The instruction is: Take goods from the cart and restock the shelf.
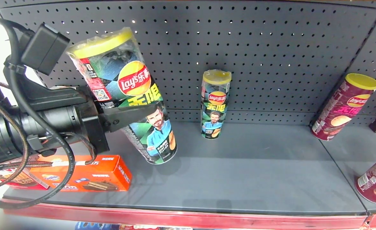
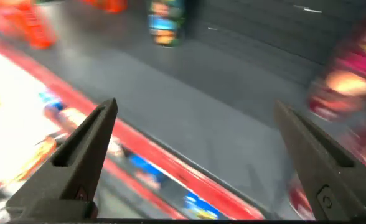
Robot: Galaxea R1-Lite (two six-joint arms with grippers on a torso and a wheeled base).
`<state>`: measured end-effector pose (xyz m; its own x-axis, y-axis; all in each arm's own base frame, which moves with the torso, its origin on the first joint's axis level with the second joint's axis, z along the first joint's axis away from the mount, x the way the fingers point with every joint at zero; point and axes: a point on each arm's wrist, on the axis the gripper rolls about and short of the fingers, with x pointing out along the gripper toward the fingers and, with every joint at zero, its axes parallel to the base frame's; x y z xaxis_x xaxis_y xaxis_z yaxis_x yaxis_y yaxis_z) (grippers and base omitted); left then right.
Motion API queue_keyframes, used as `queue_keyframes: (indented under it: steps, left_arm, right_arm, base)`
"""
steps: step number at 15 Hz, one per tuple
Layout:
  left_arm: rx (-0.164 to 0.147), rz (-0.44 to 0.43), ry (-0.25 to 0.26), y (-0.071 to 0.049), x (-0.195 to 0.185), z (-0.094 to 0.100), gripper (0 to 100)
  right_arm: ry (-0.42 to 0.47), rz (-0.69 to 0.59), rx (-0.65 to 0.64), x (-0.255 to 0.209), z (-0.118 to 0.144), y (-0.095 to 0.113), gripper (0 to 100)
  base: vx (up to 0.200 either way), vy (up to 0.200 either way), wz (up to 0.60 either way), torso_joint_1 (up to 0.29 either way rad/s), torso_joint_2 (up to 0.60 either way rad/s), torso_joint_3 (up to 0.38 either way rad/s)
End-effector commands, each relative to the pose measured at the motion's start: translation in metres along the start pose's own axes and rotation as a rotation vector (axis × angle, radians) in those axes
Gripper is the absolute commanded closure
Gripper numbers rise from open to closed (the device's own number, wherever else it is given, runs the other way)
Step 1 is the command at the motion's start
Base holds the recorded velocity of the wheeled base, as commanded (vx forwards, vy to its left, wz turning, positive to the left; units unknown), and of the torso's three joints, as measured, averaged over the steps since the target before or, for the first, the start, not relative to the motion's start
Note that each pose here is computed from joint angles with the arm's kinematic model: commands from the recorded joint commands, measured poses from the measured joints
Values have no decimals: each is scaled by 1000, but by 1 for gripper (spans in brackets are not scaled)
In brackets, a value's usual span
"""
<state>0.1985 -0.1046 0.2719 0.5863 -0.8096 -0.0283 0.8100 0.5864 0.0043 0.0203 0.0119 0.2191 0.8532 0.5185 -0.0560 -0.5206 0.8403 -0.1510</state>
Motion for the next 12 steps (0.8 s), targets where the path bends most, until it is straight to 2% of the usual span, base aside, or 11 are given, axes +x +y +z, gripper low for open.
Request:
queue_keyframes:
  steps: [1,4,7,9,12]
  left_arm:
    - [-6,0,11,2,3,-3,100]
    - [-11,-2,20,4,8,-5,100]
    - [-12,5,21,4,6,-6,100]
    - [-12,9,21,5,5,-6,100]
    - [-9,8,16,5,5,-5,100]
  right_arm:
    - [60,115,13,27,13,-6,0]
    - [97,198,16,62,35,-9,0]
    - [150,274,13,90,39,-2,0]
    - [181,257,7,104,39,-1,0]
    - [165,271,4,127,46,6,0]
  base:
    - [0,0,0,0,0,0]
    - [0,0,0,0,0,0]
    - [0,0,0,0,0,0]
    - [0,0,0,0,0,0]
    - [0,0,0,0,0,0]
